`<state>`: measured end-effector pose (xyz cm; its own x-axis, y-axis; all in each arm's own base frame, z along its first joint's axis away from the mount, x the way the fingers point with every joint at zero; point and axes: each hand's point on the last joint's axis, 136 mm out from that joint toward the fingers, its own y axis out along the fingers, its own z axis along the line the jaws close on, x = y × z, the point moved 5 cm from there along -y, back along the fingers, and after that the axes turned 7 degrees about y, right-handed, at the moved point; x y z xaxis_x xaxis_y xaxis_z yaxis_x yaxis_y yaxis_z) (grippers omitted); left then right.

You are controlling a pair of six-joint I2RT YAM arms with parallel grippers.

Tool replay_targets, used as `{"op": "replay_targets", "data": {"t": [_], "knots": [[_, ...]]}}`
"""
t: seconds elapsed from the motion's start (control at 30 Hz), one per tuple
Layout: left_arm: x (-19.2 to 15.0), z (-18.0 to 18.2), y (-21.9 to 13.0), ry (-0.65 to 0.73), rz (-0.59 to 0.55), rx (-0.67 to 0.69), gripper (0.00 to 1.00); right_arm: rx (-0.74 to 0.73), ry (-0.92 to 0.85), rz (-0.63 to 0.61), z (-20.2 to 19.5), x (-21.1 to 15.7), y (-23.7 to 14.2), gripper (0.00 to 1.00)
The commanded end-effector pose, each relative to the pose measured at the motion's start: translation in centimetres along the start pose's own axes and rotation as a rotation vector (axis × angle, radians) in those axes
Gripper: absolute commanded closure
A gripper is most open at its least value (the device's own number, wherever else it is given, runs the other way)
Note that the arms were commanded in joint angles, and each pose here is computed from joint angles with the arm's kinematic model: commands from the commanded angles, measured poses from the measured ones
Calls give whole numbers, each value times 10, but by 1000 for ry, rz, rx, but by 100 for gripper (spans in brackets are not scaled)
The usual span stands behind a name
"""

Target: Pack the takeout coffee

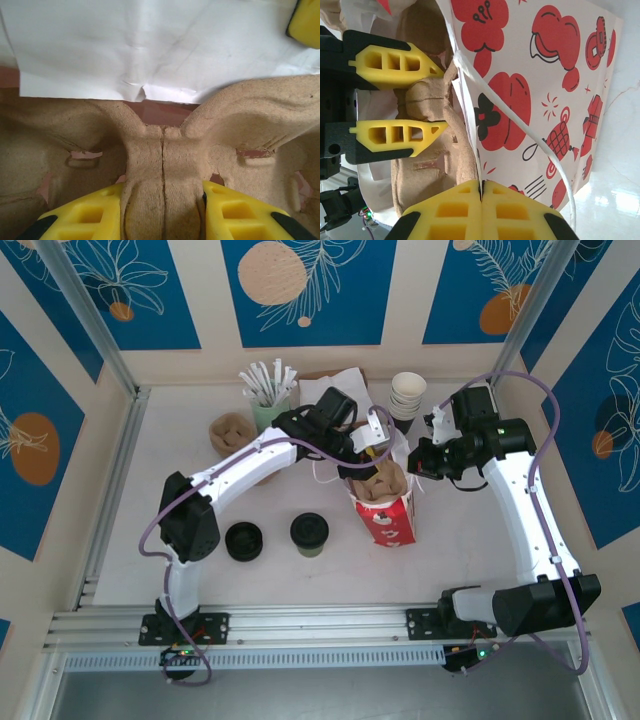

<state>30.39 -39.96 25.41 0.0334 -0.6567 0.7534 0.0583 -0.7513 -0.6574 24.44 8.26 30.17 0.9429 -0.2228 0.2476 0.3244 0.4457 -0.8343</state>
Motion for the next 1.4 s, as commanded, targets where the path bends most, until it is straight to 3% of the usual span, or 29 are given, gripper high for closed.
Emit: {"op": "replay_targets", "data": {"t": [0.0,0.17,0.2,0.3,0.47,0.83,1.17,1.37], "knots": [[-5,15,0,11,44,127,69,-26,11,36,-3,-15,-7,100],[2,18,-7,12,21,157,69,-20,24,49,-3,-18,-7,94],[3,18,-8,13,20,163,69,-15,28,46,-3,-17,-8,91],[4,15,-11,11,19,150,69,-1,52,38,1,-15,-14,67],[3,13,-11,-21,29,132,69,21,101,11,10,-17,-37,52],[12,12,-28,-222,42,169,69,119,256,58,22,-55,-69,55],[13,15,-29,-333,65,189,69,190,366,101,14,-66,-41,64],[18,14,-29,-370,50,173,69,245,378,15,8,-54,-19,69]]}}
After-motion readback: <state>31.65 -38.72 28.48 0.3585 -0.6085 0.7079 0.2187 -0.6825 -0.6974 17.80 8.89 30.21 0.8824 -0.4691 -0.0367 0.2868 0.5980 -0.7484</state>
